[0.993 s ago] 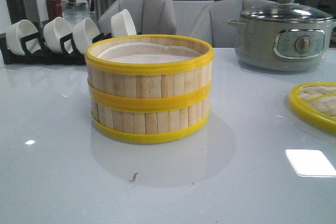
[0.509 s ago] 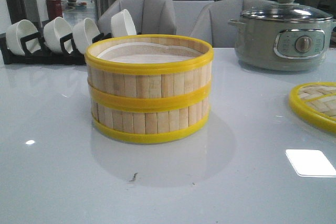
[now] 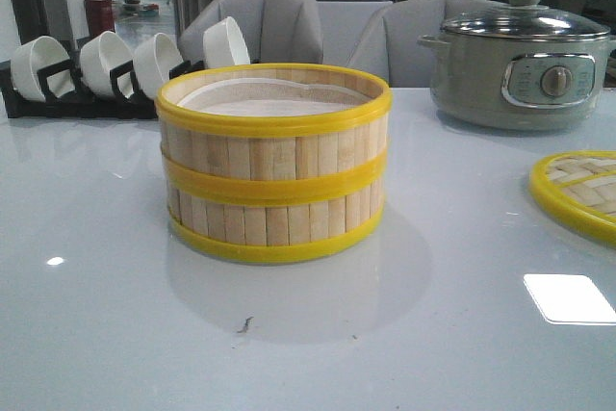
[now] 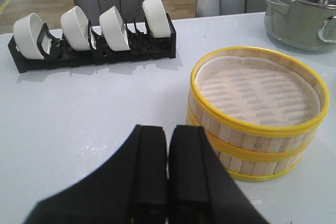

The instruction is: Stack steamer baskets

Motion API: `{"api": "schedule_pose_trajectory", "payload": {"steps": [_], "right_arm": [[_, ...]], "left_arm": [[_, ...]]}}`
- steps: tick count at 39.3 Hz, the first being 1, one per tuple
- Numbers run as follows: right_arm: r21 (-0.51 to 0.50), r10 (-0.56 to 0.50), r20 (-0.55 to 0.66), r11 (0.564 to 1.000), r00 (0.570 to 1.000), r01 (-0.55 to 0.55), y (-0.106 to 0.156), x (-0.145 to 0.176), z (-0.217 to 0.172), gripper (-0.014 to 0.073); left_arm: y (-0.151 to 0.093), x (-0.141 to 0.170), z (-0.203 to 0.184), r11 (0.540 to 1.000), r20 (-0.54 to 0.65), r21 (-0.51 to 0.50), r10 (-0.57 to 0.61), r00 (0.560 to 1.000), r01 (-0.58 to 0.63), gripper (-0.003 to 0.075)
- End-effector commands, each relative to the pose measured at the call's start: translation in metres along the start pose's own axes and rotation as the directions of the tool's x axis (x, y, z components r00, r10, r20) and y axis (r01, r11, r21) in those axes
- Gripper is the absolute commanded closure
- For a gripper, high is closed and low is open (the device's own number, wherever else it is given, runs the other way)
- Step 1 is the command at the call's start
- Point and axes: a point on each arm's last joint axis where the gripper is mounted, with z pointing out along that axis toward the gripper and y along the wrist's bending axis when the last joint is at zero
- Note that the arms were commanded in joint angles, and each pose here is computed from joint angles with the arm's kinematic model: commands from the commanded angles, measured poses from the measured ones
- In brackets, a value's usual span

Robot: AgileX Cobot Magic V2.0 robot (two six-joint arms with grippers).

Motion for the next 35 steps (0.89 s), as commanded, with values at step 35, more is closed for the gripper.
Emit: {"api": "schedule_pose_trajectory", "payload": {"steps": [35], "right_arm": [[0.123, 0.046, -0.227, 0.992, 0.973, -0.018, -0.035, -0.034, 0.115, 0.0203]], "left_arm": [[-0.003, -0.015, -0.004, 1.000, 0.104, 0.024, -0.005, 0.995, 0.002, 0.0636]]}}
